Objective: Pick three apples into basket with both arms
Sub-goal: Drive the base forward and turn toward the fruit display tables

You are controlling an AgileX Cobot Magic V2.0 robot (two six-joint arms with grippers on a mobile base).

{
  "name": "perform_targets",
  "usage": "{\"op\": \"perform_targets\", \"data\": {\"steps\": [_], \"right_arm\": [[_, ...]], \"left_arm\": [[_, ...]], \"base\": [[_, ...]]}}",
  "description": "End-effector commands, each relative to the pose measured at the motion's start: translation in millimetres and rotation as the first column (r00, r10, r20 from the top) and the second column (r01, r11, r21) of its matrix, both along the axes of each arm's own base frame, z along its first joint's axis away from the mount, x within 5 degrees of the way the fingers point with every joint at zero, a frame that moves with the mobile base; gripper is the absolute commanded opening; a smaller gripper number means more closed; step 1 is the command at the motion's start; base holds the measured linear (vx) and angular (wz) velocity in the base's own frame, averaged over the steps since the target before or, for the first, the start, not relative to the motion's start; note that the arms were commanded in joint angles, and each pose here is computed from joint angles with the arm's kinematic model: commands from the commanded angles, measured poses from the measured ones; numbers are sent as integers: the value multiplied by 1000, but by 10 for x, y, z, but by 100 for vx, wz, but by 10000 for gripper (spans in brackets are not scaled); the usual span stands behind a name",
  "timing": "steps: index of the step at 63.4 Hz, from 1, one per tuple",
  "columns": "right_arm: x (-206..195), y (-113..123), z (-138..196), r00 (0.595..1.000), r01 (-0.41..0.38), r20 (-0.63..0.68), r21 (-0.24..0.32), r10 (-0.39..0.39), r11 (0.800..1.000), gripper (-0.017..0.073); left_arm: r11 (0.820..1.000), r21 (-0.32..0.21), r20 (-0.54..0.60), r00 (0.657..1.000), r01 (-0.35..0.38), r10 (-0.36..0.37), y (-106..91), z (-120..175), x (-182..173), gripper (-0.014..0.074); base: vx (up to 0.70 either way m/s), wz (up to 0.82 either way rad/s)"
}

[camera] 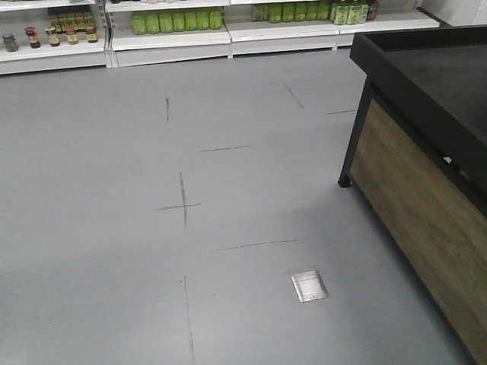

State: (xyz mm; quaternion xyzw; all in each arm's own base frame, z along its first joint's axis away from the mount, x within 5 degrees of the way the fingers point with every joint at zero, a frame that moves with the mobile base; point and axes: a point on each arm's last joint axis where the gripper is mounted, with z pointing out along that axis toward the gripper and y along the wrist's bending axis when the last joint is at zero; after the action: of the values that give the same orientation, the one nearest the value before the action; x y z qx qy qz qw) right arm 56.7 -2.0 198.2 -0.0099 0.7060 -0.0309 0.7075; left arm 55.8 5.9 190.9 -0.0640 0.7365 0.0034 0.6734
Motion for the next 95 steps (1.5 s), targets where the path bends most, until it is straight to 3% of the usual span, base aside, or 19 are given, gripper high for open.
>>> {"op": "perform_targets", "data": {"steps": [1,37,95], "right_arm": [[-7,7,30,997,-3,76,-25,5,1000,-4],[-7,7,30,997,-3,76,-25,5,1000,-4],[-7,7,30,997,-3,76,-25,5,1000,-4]], "left_arm": [[1000,-2,77,997,7,-7,-8,42,-4,-6],[1000,-2,77,997,7,-7,-8,42,-4,-6],[1000,-2,77,997,27,-27,-19,42,-3,-6]], "base": [[21,-11],[19,-21],[10,-44]]}}
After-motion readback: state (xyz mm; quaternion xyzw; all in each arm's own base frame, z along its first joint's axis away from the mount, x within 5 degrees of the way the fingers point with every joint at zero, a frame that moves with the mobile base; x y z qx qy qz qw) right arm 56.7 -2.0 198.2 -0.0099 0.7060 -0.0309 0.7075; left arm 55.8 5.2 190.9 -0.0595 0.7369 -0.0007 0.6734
